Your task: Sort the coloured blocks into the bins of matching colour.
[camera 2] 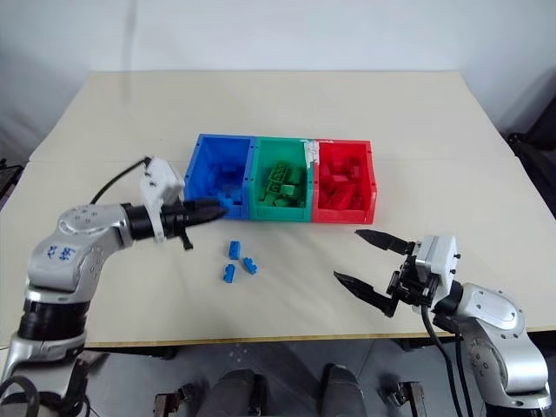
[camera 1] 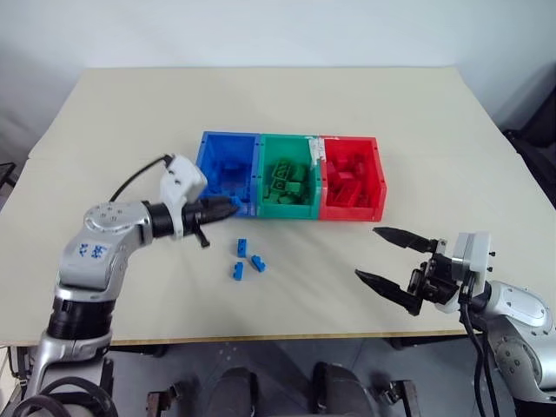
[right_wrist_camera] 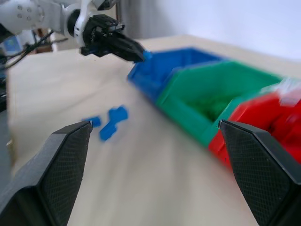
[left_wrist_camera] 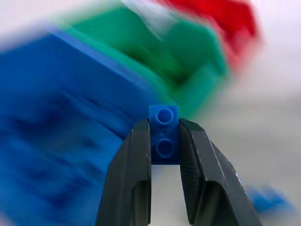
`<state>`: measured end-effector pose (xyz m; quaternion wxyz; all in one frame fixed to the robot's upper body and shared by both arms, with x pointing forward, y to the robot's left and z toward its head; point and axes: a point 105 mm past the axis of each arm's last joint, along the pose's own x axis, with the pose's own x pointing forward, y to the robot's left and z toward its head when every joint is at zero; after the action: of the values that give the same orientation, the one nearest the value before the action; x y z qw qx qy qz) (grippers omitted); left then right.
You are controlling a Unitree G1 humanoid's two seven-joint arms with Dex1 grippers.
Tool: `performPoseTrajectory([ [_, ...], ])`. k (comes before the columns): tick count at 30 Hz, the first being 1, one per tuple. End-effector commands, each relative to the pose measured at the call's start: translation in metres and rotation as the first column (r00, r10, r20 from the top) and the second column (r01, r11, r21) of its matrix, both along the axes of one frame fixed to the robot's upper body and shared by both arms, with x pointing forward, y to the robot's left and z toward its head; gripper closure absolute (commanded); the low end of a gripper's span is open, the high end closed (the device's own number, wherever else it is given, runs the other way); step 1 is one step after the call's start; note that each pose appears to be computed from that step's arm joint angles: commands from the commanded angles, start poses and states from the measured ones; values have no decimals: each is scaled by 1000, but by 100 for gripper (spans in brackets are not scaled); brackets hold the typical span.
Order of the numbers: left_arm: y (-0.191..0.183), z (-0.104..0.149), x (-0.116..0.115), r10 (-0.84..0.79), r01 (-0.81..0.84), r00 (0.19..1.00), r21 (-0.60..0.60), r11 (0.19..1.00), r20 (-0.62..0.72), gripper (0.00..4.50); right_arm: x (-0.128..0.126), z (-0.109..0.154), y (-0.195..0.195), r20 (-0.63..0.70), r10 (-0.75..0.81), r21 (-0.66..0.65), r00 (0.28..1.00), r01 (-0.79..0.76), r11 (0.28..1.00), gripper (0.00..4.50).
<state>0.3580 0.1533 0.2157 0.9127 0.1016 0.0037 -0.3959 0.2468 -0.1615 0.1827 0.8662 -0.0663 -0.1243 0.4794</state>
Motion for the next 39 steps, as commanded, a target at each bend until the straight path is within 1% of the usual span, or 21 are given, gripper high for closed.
performPoseTrajectory([
  [1,3,8,19,70,-67,995,-40,997,71,404,3,17,0,106,-44,10,993,43,999,0],
  [2,1,3,22,69,-66,995,-32,997,66,404,4,18,0,117,-47,12,992,46,999,0],
  [4,-3,-3,24,62,-61,996,-19,998,64,331,5,18,1,114,-42,13,993,41,999,0],
  [7,-4,-6,20,55,-54,997,-20,998,62,245,7,18,2,119,-32,5,992,32,999,0],
  [9,12,-4,18,110,-111,988,-3,994,105,183,9,17,2,115,-17,-3,993,17,1000,0],
  [11,27,-7,11,128,-134,978,27,991,166,121,11,14,2,105,1,-16,994,1,1000,0],
  [12,29,-9,7,119,-125,978,23,992,172,86,11,13,1,102,8,-23,995,-6,1000,0],
  [13,35,-8,-2,104,-102,976,-23,995,189,57,11,10,1,88,30,-34,996,-27,999,0],
  [14,39,-6,-9,97,-87,974,-55,995,204,57,10,9,1,78,45,-41,996,-42,998,0],
  [16,54,-14,-40,16,-12,973,-18,1000,230,57,7,0,0,39,106,-89,994,-103,991,0],
  [17,58,-18,-51,-9,10,975,-1,1000,221,57,6,-2,0,26,125,-104,992,-122,987,0],
  [18,71,-24,-61,5,-8,978,12,1000,209,40,6,-5,0,12,147,-123,989,-145,982,0],
  [20,104,-34,-77,91,-91,986,-8,996,142,2,6,-11,0,-11,189,-157,982,-188,969,0],
  [23,140,-44,-93,196,-194,978,-26,981,78,2,7,-17,2,-30,232,-183,972,-234,955,0],
  [26,155,-52,-103,229,-232,971,28,972,72,2,9,-20,4,-35,256,-192,966,-258,947,0],
  [29,141,-52,-106,149,-156,985,82,984,84,2,12,-20,3,-33,257,-193,966,-258,947,0],
  [31,124,-50,-105,59,-69,995,118,991,86,2,13,-19,2,-31,255,-195,966,-257,947,0],
  [34,90,-39,-97,-77,60,991,159,985,107,2,12,-20,-4,-32,244,-213,969,-245,946,0],
  [35,77,-40,-95,-144,122,985,206,971,95,2,11,-20,-7,-32,234,-222,972,-235,946,0],
  [37,44,-43,-93,-312,288,949,285,914,44,2,12,-20,-17,-30,197,-243,980,-198,950,0],
  [39,24,-45,-85,-394,371,919,319,872,6,2,13,-20,-23,-30,168,-251,985,-170,953,0],
])
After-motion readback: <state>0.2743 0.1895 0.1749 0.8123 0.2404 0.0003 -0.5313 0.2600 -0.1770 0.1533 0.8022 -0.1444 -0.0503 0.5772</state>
